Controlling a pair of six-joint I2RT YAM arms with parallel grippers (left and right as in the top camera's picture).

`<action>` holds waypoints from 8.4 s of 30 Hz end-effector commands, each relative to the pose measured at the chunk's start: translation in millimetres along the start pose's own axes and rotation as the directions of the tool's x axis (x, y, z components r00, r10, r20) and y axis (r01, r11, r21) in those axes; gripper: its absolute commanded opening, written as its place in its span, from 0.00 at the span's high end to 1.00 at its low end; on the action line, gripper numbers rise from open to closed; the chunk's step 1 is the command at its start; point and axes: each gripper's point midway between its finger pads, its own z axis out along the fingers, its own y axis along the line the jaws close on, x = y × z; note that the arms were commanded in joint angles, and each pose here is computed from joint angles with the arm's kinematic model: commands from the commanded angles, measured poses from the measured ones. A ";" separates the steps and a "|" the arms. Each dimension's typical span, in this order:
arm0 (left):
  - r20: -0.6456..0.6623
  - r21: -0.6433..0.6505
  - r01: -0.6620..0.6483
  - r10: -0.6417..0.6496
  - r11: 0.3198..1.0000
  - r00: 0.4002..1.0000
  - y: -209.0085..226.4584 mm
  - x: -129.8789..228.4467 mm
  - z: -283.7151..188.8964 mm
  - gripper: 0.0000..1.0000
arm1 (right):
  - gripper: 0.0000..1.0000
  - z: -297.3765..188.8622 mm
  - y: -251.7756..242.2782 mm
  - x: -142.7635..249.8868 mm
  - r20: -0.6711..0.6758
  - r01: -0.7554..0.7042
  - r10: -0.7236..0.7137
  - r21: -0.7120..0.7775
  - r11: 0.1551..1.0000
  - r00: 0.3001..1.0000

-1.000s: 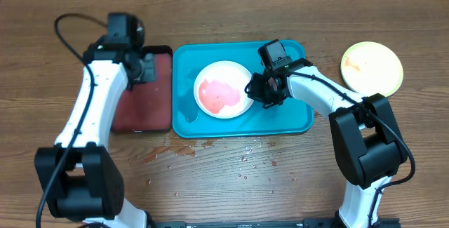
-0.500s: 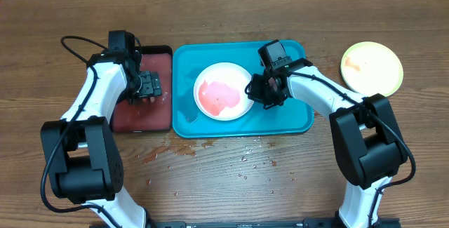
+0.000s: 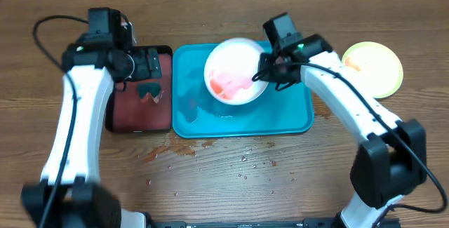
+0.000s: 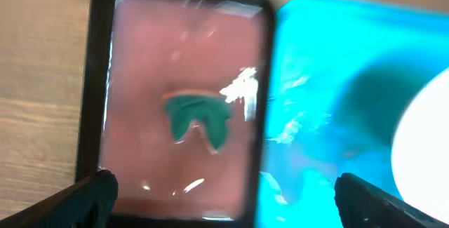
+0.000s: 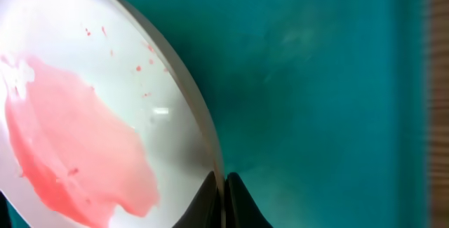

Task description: Clean dirty plates on tray and stack at the side

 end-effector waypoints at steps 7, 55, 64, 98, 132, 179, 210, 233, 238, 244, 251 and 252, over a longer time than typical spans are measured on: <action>0.227 0.148 -0.058 0.023 0.987 0.974 -29.7 -2.3 -107.9 0.00 | 0.96 -69.3 -32.5 -47.9 0.244 0.023 -0.101 0.303 0.953 0.964; 0.225 0.130 -0.095 0.064 0.987 0.972 -26.8 14.6 -124.6 0.00 | 0.96 -139.1 64.3 -45.6 0.495 0.133 -0.522 0.625 0.769 0.694; 0.223 0.117 -0.093 0.065 0.989 0.973 -24.4 14.8 -123.8 0.00 | 0.96 -117.4 76.8 -34.7 0.447 0.245 -0.535 0.557 0.794 0.717; -0.046 -0.074 -0.162 0.159 0.984 0.986 22.5 65.0 12.0 0.00 | 0.96 43.3 45.2 14.5 -0.117 0.150 -0.158 -0.076 0.986 0.980; -0.034 -0.078 -0.033 0.031 0.996 0.999 31.6 61.6 163.2 0.34 | 0.96 44.6 25.8 14.7 -0.154 0.115 -0.121 -0.046 0.992 0.981; -0.063 -0.086 -0.002 -0.003 0.996 0.998 32.9 58.5 186.7 0.83 | 0.96 44.5 25.4 15.3 -0.156 0.115 -0.121 -0.044 0.992 0.980; 0.037 -0.096 -0.001 0.004 0.995 0.999 25.9 17.1 114.5 0.96 | 0.96 44.8 26.6 13.4 -0.148 0.115 -0.121 -0.048 0.992 0.982; 0.081 0.220 -0.151 0.136 0.964 0.987 -144.5 43.4 106.6 0.96 | 0.96 89.0 38.4 11.0 -0.141 0.048 -0.055 -0.049 0.998 0.988; 0.022 0.193 -0.119 0.117 0.974 0.993 -148.6 60.2 127.1 0.96 | 0.96 94.3 38.6 11.5 -0.145 0.022 -0.028 -0.044 0.999 0.989; -0.026 0.180 -0.075 0.081 0.981 0.996 -147.6 71.2 152.3 0.96 | 0.96 94.7 41.1 7.9 -0.131 0.004 -0.011 -0.051 0.999 0.991; -0.053 0.183 -0.069 0.080 0.981 0.995 -158.4 85.1 176.4 0.96 | 0.96 94.0 48.3 9.6 -0.143 0.000 -0.013 -0.089 0.996 0.990; -0.062 0.183 -0.074 0.086 0.980 0.994 -160.1 89.0 180.3 0.96 | 0.96 93.9 49.4 9.7 -0.143 -0.002 -0.012 -0.093 0.996 0.990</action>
